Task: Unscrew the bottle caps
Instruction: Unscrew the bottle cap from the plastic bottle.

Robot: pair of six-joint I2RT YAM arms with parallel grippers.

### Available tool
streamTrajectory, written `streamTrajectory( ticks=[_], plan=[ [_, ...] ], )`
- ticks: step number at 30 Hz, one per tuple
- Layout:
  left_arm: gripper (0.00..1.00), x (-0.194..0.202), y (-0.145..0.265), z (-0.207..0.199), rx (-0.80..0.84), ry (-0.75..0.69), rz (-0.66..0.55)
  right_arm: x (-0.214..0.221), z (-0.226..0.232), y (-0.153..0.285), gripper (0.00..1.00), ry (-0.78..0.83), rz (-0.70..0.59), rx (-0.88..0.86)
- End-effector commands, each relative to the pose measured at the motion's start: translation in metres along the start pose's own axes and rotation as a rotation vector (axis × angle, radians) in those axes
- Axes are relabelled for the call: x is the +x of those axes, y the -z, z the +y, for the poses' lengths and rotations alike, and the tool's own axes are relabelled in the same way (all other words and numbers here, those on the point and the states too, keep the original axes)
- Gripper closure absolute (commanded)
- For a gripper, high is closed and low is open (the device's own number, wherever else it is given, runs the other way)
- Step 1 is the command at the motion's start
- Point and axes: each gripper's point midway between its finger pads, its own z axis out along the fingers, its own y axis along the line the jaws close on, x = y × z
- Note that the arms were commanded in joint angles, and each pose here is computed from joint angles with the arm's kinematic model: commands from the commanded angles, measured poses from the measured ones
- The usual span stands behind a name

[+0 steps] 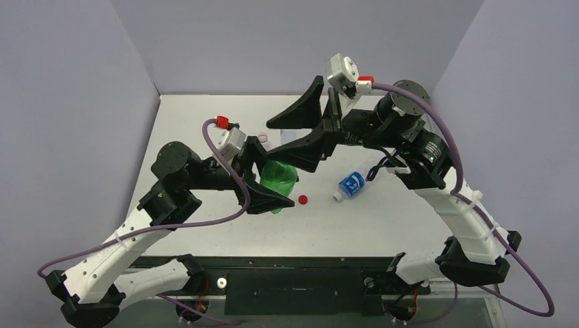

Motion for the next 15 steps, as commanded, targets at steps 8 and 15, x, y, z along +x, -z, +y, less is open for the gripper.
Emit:
streamTrajectory(
  ticks=[8, 15],
  plan=[
    [1.0, -0.039, 0.012, 0.023, -0.199, -0.285, -0.129, -0.02, -0.071, 0.056, 0.21, 0.006, -0.074, 0.808],
    [1.0, -0.042, 0.015, 0.042, -0.301, -0.28, -0.147, -0.013, -0.06, 0.05, 0.25, -0.022, -0.068, 0.809]
  ],
)
